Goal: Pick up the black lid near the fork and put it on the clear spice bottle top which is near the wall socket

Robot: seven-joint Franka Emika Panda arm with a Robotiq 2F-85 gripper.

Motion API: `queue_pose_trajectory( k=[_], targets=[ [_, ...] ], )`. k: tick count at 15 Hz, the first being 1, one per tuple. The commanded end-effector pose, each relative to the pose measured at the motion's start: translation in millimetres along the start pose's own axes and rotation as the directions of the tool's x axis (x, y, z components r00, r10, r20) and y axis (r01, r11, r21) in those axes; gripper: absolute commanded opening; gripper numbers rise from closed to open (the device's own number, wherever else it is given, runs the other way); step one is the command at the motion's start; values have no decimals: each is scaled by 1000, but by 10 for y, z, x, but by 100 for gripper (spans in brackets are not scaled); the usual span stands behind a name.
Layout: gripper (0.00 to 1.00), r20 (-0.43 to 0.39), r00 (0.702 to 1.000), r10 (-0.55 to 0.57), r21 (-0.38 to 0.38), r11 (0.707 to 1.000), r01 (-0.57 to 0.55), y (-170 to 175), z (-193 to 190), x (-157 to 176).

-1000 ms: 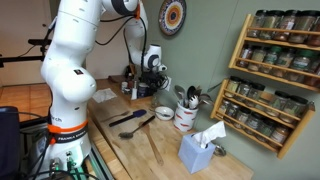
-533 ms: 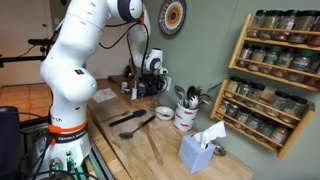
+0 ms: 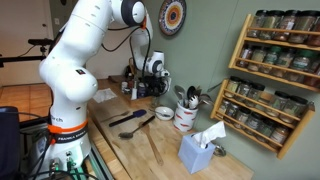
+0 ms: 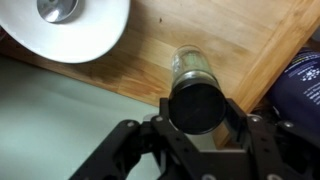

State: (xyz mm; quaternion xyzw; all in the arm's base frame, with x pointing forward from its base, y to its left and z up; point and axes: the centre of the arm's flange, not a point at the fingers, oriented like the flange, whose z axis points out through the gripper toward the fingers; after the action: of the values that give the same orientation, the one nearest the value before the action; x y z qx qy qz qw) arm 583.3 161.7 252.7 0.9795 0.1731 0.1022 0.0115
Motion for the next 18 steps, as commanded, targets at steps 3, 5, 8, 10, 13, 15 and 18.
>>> queue_pose_trajectory(
  k=[3, 5, 8, 10, 13, 15, 18],
  targets=[
    [31, 56, 998, 12, -14, 1000, -11, -35, 84, 57],
    [31, 64, 998, 9, -13, 1000, -8, -33, 103, 69],
    [31, 69, 998, 5, -12, 1000, -4, -34, 127, 86],
    [81, 67, 998, 0, -3, 1000, 0, -34, 129, 88],
    [95, 62, 998, -5, -4, 1000, 5, -24, 90, 69],
    [100, 60, 998, 1, -7, 1000, -1, -5, 41, 42],
    [100, 71, 997, 4, 11, 1000, -5, 28, -59, -57]
  ],
)
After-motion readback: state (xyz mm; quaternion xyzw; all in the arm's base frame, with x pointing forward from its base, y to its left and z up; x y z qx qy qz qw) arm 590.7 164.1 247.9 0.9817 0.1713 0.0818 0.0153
